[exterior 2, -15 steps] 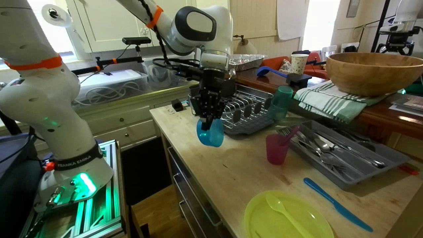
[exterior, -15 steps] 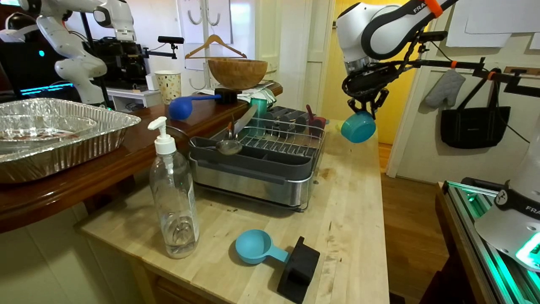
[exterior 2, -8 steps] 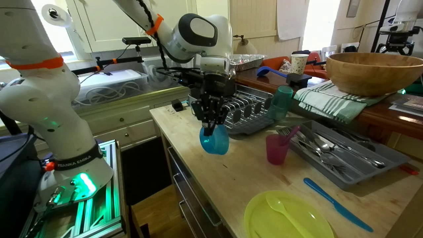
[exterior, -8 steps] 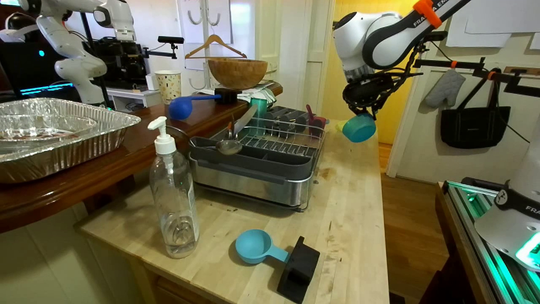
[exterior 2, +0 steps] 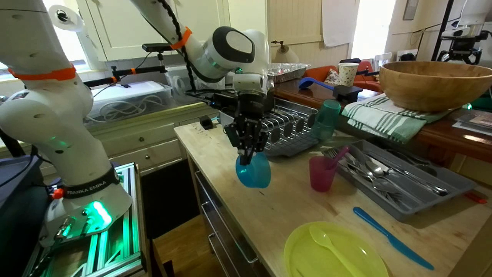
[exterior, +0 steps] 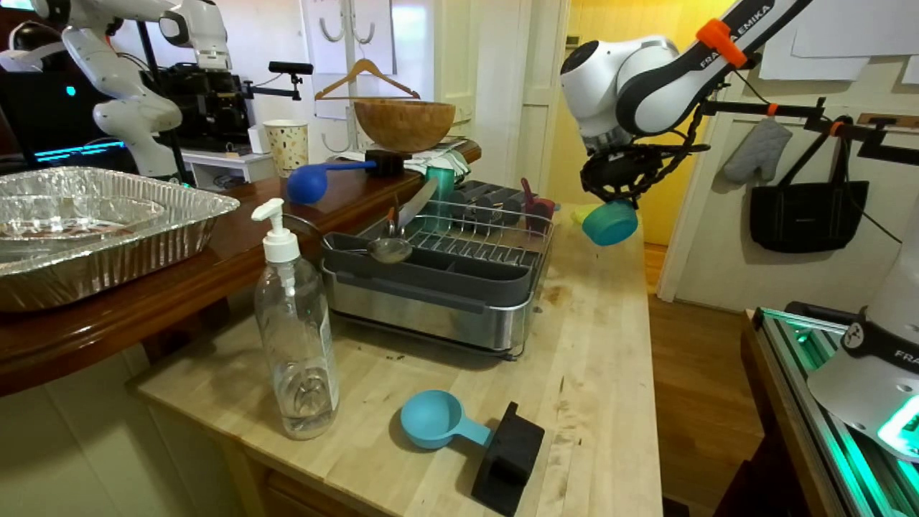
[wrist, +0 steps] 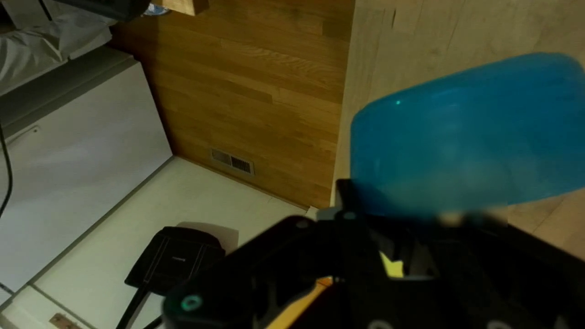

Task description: Turn the blue bowl upside down, then place the blue spoon inside

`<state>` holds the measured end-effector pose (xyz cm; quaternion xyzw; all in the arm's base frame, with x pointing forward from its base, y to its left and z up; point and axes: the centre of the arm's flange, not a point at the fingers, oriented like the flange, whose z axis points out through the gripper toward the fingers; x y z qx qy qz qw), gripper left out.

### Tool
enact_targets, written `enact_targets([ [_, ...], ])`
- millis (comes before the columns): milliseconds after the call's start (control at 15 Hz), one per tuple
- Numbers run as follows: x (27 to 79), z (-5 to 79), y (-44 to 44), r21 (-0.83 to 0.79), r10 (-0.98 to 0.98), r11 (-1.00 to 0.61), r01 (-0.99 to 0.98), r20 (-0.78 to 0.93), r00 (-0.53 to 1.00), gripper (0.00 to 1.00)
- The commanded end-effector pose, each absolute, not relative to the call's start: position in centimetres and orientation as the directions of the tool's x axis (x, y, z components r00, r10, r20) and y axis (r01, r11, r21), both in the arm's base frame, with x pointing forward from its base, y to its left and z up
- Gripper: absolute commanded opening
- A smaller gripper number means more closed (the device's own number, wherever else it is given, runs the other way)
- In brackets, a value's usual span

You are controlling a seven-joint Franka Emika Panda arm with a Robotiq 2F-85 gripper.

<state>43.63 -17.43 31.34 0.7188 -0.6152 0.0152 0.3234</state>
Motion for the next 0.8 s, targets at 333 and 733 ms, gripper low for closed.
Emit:
enact_targets([
  [333,43.4,28.4,-17.0,0.368,-0.837,-0.025,-0.929,0.501,0.221,0.02],
  [733,43.3,27.1,-16.9,0.354,-0.836,-0.024,-0.935,0.505,0.212,0.02],
])
